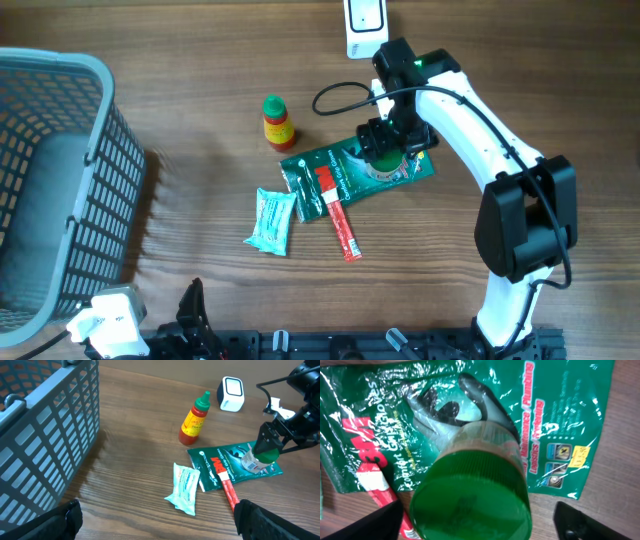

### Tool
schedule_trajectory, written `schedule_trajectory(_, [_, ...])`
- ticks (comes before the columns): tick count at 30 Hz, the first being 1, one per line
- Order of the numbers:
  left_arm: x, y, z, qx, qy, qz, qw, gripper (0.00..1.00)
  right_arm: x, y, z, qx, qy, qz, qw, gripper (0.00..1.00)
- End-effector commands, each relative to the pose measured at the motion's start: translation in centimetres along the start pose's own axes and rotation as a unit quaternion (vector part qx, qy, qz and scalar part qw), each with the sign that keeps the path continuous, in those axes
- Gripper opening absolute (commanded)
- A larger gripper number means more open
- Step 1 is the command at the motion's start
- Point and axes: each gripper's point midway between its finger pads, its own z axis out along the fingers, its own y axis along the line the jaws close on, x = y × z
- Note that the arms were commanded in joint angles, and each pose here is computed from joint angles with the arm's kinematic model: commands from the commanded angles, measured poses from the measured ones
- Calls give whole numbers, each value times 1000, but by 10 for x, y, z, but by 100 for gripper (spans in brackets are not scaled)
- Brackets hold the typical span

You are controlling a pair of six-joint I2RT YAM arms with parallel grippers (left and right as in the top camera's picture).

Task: Scan the item barcode
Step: 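Grasp the green-capped jar with the right gripper and lift it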

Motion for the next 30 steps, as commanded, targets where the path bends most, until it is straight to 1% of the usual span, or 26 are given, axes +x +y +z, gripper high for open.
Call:
schedule_trajectory(1, [0,-1,1,1,-1,-1,1000,100,-11,0,-23,10,-24,48,999,100])
schedule_trajectory(3, [0,-1,1,1,-1,-1,1000,100,-12,2,-42,7,-29,111,993,100])
schedule_trajectory(5, [0,-1,1,1,-1,-1,1000,100,-15,5,-55,0,-35,211,977,100])
schedule_trajectory(6, [0,-1,1,1,-1,-1,1000,100,-17,5,-56,-3,-40,262,964,100])
schedule_trajectory(7, [0,-1,1,1,-1,-1,1000,100,-20,4,-56,-5,-46,294,955,100])
schedule_trajectory(9, [0,-1,1,1,-1,-1,1000,100,-22,4,-47,-7,-48,325,944,100])
schedule_trajectory(11, [0,-1,1,1,-1,-1,1000,100,-20,3,-38,-5,-42,332,942,100])
schedule_trajectory(14, [0,-1,1,1,-1,-1,1000,100,-12,-1,-12,3,-28,364,931,100])
schedule_trajectory(18, [0,-1,1,1,-1,-1,1000,100,-1,-3,13,6,-11,366,931,99])
schedule_trajectory(21, [0,-1,1,1,-1,-1,1000,100,-1,-4,28,2,-15,364,931,99])
schedule_trajectory(26, [0,-1,1,1,-1,-1,1000,100,-11,-3,44,-15,-38,362,931,94])
schedule_trajectory(30, [0,-1,1,1,-1,-1,1000,100,-19,-3,55,-20,-47,360,931,87])
